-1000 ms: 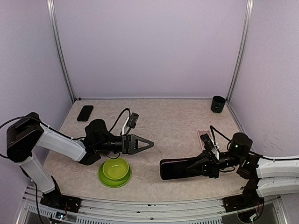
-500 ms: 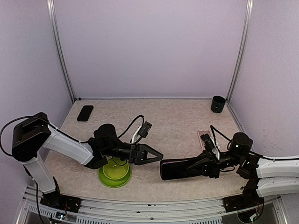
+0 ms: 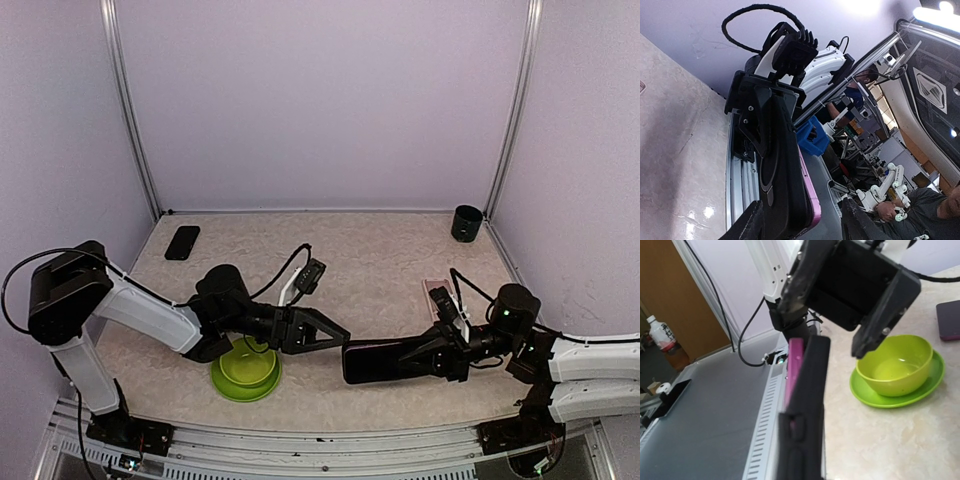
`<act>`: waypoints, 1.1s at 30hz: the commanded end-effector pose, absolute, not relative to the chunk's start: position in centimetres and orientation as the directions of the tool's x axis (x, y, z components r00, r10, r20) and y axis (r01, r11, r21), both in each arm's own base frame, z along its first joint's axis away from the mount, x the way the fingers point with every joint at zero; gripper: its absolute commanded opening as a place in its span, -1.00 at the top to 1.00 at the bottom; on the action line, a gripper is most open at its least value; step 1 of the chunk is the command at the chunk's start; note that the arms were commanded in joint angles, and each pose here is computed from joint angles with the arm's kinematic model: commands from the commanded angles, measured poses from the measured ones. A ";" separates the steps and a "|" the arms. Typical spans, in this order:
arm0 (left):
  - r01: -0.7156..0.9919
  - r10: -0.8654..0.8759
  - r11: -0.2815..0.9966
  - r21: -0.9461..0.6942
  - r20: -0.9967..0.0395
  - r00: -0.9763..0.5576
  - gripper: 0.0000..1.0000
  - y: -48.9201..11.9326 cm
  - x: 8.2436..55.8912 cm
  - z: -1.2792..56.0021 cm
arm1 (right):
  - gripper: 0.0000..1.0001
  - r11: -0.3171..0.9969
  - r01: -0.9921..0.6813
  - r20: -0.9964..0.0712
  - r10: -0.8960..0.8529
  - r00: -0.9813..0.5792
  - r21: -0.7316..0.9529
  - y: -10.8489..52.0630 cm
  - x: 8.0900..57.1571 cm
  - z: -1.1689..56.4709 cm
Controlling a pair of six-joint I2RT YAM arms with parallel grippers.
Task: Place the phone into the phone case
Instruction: Press the corner of the phone case at the bottom left corner of the phone case.
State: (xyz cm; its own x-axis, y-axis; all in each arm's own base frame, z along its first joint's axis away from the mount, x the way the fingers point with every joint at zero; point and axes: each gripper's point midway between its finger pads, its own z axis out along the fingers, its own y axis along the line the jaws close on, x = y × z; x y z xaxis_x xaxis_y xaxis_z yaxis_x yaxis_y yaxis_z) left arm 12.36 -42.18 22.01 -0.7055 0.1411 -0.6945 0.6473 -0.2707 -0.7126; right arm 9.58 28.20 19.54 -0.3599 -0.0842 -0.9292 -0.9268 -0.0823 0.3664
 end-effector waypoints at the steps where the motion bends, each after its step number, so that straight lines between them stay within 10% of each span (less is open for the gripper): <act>1: 0.649 0.168 -0.304 -0.698 -0.710 -0.684 -0.03 -42.7 11.6 22.0 | 0.99 -0.073 -0.954 -0.957 -0.026 -0.290 0.291 28.6 10.3 21.9; 13: 0.692 0.190 -0.253 -0.676 -0.736 -0.650 0.16 -43.5 11.6 21.3 | 0.99 0.018 -0.941 -0.940 -0.053 -0.338 0.337 29.1 12.1 20.5; 25: 0.703 0.175 -0.217 -0.677 -0.736 -0.654 0.93 -43.6 12.0 20.8 | 0.97 0.019 -0.938 -0.936 -0.056 -0.346 0.346 29.1 12.1 20.3; 33: 0.736 0.097 0.111 -0.668 -0.729 -0.677 1.00 -43.6 16.9 18.2 | 0.52 0.033 -0.927 -0.924 -0.069 -0.376 0.374 29.3 12.5 20.5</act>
State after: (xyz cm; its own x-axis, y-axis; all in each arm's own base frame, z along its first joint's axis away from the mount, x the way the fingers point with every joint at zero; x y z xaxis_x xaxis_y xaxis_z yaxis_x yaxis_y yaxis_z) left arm 14.11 -43.50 18.52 -0.6817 0.1575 -0.7145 0.7129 -0.0763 -0.6971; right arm 11.68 28.67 17.68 -0.4285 -0.1204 -0.8955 -0.9035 0.0436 0.4265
